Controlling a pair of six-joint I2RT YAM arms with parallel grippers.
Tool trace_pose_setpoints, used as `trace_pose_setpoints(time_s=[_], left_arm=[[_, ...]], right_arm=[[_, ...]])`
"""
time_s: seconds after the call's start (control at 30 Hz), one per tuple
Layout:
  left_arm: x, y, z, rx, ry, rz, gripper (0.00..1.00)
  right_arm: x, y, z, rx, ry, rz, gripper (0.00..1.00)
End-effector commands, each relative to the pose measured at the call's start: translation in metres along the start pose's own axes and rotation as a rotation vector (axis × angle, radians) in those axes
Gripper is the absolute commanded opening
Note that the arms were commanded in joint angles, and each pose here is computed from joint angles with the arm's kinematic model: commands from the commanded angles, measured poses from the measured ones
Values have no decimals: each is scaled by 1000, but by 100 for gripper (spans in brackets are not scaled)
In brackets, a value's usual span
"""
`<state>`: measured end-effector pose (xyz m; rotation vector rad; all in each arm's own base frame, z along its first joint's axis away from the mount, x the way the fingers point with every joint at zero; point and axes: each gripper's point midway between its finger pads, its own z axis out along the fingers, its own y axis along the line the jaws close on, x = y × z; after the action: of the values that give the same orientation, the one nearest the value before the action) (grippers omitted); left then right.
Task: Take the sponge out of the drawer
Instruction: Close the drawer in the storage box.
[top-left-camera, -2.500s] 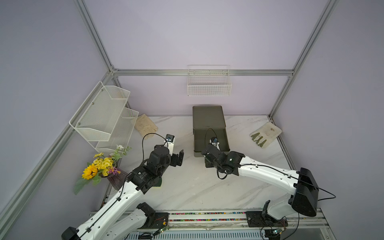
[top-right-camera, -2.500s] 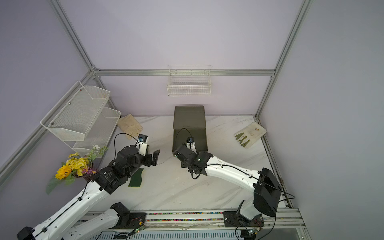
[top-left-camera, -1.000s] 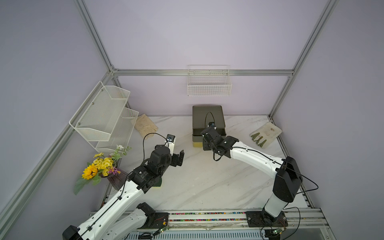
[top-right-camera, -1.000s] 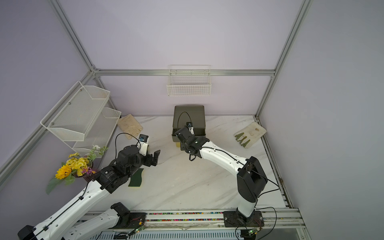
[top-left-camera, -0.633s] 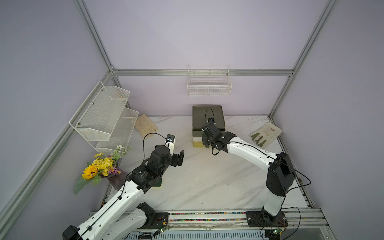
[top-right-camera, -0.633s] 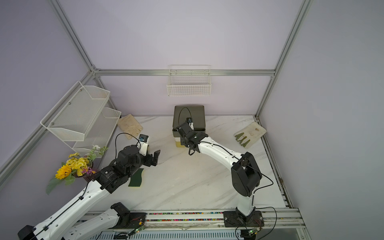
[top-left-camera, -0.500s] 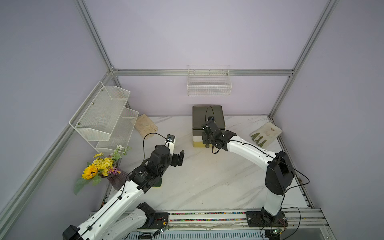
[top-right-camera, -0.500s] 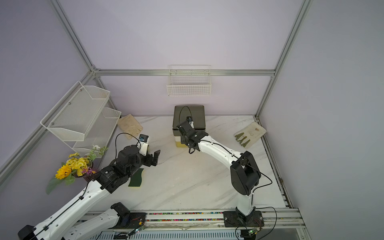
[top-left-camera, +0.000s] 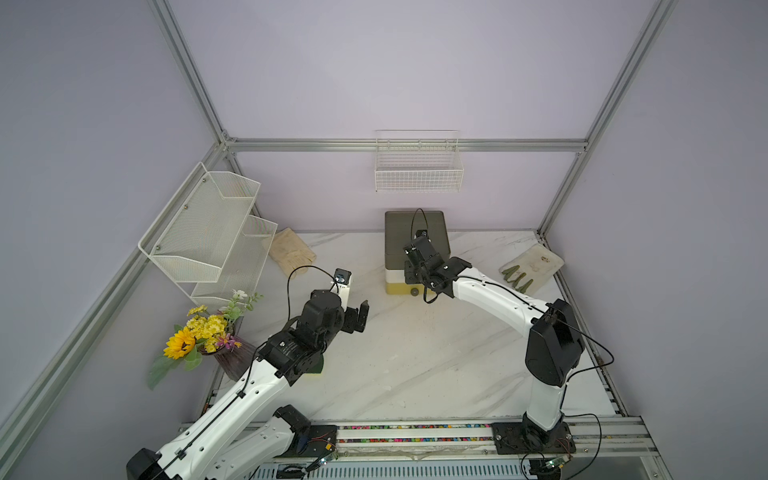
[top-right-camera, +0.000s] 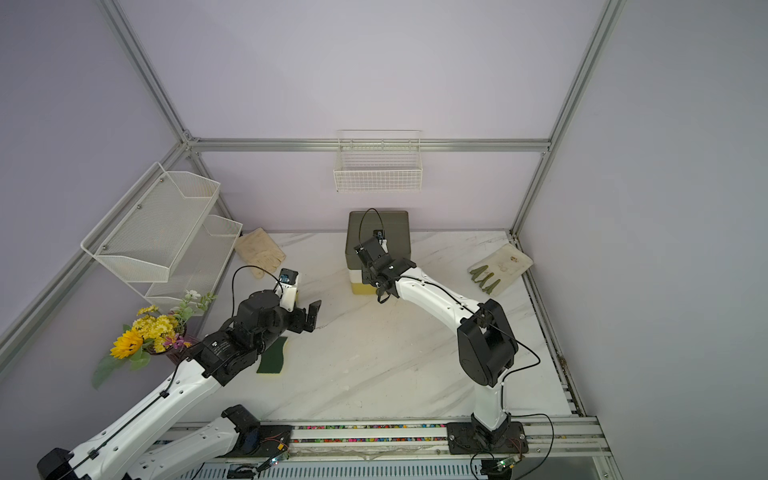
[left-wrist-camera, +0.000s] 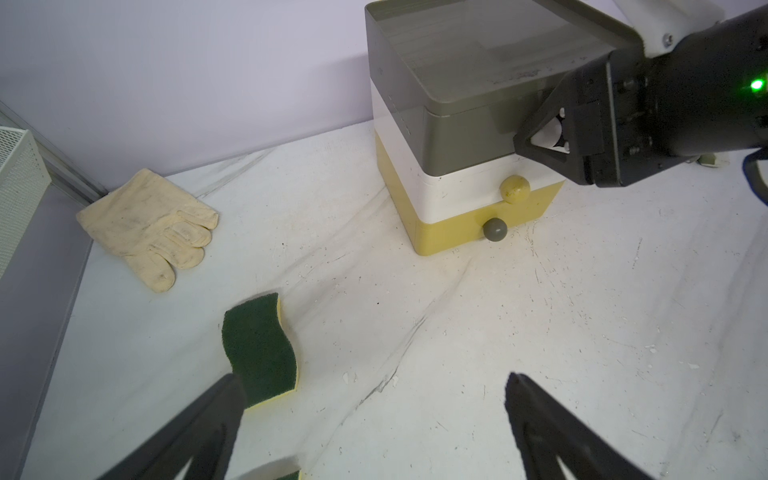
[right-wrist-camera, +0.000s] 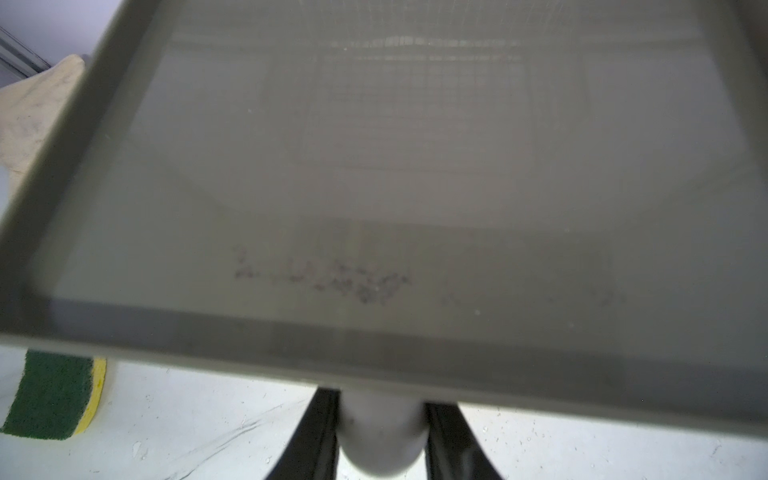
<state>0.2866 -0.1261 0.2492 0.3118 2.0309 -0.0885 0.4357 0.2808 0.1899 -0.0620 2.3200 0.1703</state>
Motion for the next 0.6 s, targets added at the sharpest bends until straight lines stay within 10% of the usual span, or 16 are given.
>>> trace_pose_setpoints(time_s=[0.0, 0.57], left_arm=[[-8, 3, -1, -8, -28, 5, 100], [-6, 1, 1, -1, -20, 4, 100]], right_arm=[[-22, 14, 11, -63, -65, 10, 18], [-25, 14, -6, -109, -73, 25, 59]])
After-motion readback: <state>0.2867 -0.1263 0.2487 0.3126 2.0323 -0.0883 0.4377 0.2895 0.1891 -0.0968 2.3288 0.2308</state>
